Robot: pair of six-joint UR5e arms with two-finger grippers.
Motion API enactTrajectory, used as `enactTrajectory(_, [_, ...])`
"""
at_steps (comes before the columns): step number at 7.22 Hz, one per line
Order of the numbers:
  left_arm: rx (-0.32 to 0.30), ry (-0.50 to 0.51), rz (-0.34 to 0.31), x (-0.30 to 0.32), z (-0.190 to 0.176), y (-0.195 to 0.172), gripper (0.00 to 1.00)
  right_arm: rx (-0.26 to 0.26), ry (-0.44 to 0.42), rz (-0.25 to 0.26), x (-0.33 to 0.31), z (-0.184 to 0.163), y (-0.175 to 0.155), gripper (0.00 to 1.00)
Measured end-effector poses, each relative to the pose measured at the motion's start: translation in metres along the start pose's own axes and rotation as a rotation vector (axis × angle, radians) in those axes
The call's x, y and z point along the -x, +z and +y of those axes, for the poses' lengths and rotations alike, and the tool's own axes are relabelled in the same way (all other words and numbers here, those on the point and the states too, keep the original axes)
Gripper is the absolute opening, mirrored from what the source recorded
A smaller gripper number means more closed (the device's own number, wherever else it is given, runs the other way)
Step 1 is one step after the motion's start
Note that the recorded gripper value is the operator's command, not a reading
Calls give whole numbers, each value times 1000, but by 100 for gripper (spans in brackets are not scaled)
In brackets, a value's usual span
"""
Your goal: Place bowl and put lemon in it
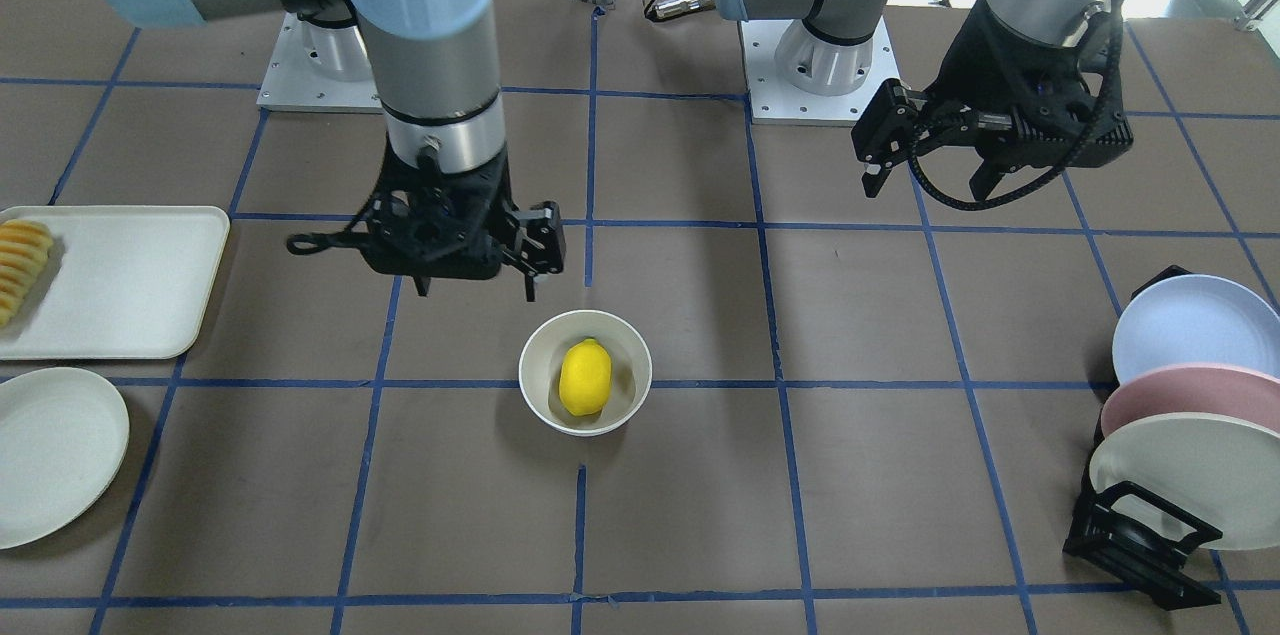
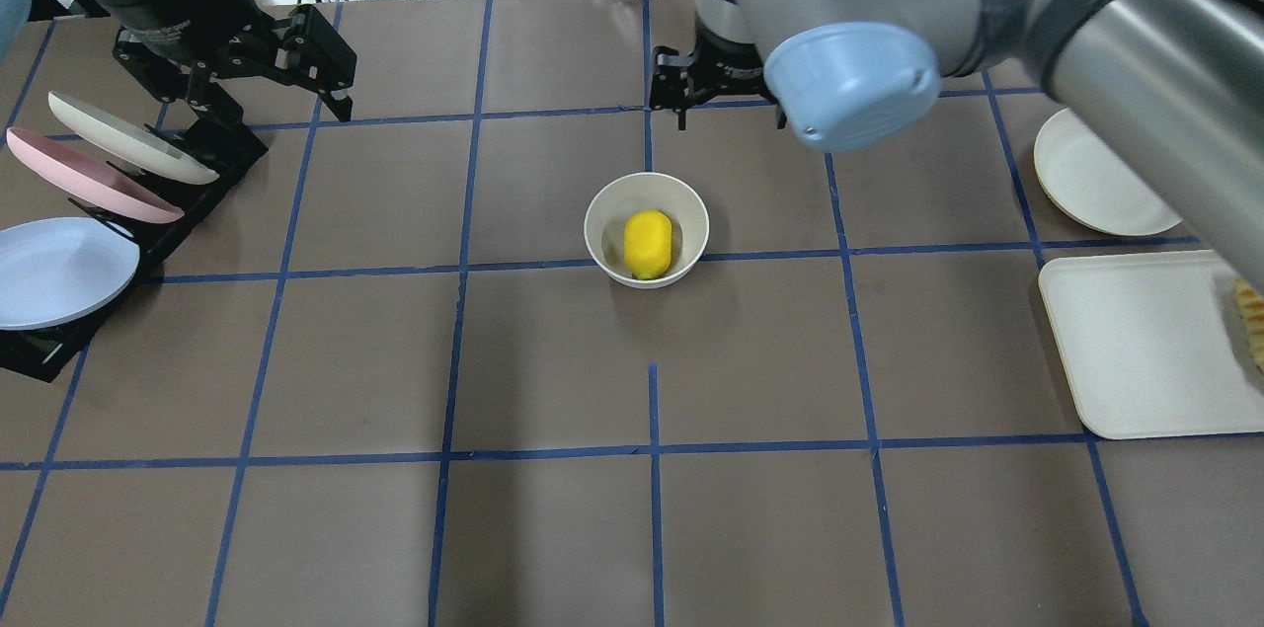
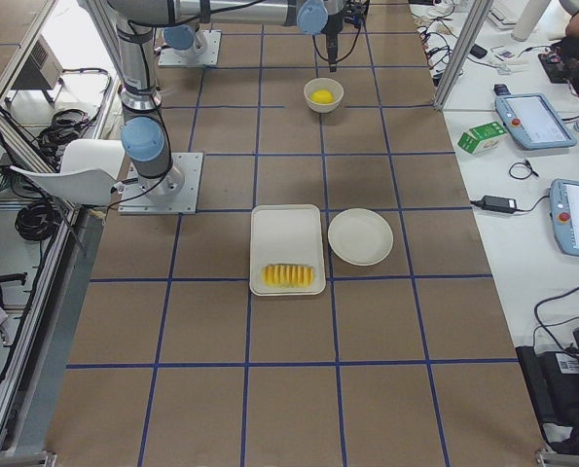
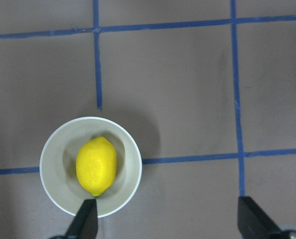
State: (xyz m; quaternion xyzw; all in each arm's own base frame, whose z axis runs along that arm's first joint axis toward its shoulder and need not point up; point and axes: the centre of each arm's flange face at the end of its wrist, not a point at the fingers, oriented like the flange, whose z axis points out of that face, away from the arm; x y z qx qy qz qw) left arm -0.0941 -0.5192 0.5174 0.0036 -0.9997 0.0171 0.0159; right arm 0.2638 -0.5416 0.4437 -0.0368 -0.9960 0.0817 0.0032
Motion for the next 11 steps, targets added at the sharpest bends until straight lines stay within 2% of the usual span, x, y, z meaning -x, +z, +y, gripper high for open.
enactTrajectory(2, [42,18,2,-13,-10,2,100,-2,79,18,-51,1,-46,100])
enactTrajectory(3, [57,53,-7,-29,-8,8,100,28,95,28,-61,12,-59,100])
enactTrajectory(5, [52,66,-5,-38,-4,9,100,84,116,29,-71,23,-65,100])
enactTrajectory(6, [49,63,7,-37,-2,8,100,93,125,18,-84,18,-64,100])
enactTrajectory(8, [43,66,10,-36,1,6,100,105,76,-43,-123,2,-62,100])
enactTrajectory(9, [41,67,9,-36,0,6,100,100,57,-53,-134,-1,-66,100])
enactTrajectory(11, [41,65,8,-36,1,7,100,95,46,-14,-142,-1,-67,100])
